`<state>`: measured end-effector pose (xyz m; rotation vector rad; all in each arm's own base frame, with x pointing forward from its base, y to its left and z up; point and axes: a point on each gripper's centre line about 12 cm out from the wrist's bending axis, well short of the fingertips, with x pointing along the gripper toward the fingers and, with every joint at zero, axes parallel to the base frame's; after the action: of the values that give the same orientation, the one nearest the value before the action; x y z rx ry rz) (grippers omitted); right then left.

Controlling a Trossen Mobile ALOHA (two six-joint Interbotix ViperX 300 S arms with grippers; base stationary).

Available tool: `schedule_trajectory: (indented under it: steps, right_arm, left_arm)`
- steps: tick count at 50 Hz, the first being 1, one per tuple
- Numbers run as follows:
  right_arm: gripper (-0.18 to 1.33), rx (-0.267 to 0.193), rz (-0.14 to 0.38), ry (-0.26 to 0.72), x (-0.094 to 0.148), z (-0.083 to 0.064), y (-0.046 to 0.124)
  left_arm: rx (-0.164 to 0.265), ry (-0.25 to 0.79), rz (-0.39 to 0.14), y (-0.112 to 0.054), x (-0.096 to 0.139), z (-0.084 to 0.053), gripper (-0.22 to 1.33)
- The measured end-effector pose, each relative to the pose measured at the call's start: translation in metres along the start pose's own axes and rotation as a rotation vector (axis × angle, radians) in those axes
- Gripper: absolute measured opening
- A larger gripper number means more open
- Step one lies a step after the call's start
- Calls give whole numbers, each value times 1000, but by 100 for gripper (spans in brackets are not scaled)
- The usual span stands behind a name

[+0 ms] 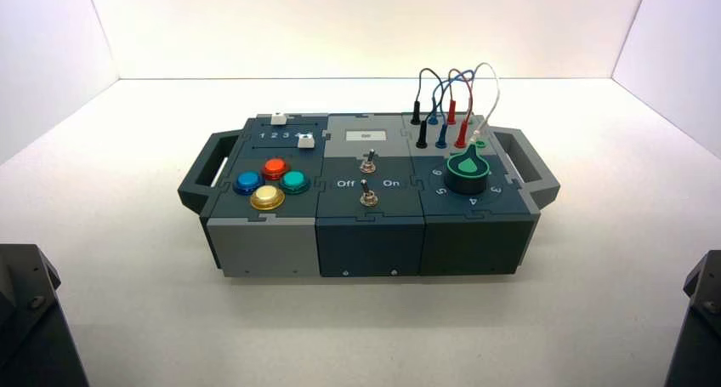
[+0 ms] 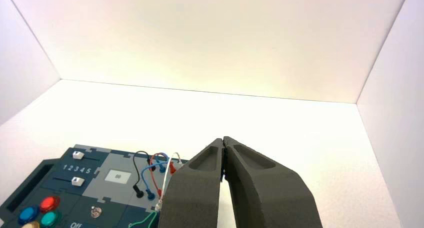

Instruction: Move the box away.

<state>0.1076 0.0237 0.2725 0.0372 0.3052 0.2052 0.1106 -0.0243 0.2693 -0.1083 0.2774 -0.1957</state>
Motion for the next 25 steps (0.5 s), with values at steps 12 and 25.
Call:
schedule_trajectory:
  steps: [12,25]
  right_arm:
    - [-14,1,1,2,0,0,0]
    - [-14,22,12,24,2,-2,2]
  left_arm:
    - [0,0,0,0,0,0,-16]
    - [-2,15,1,0,2,-1,-16]
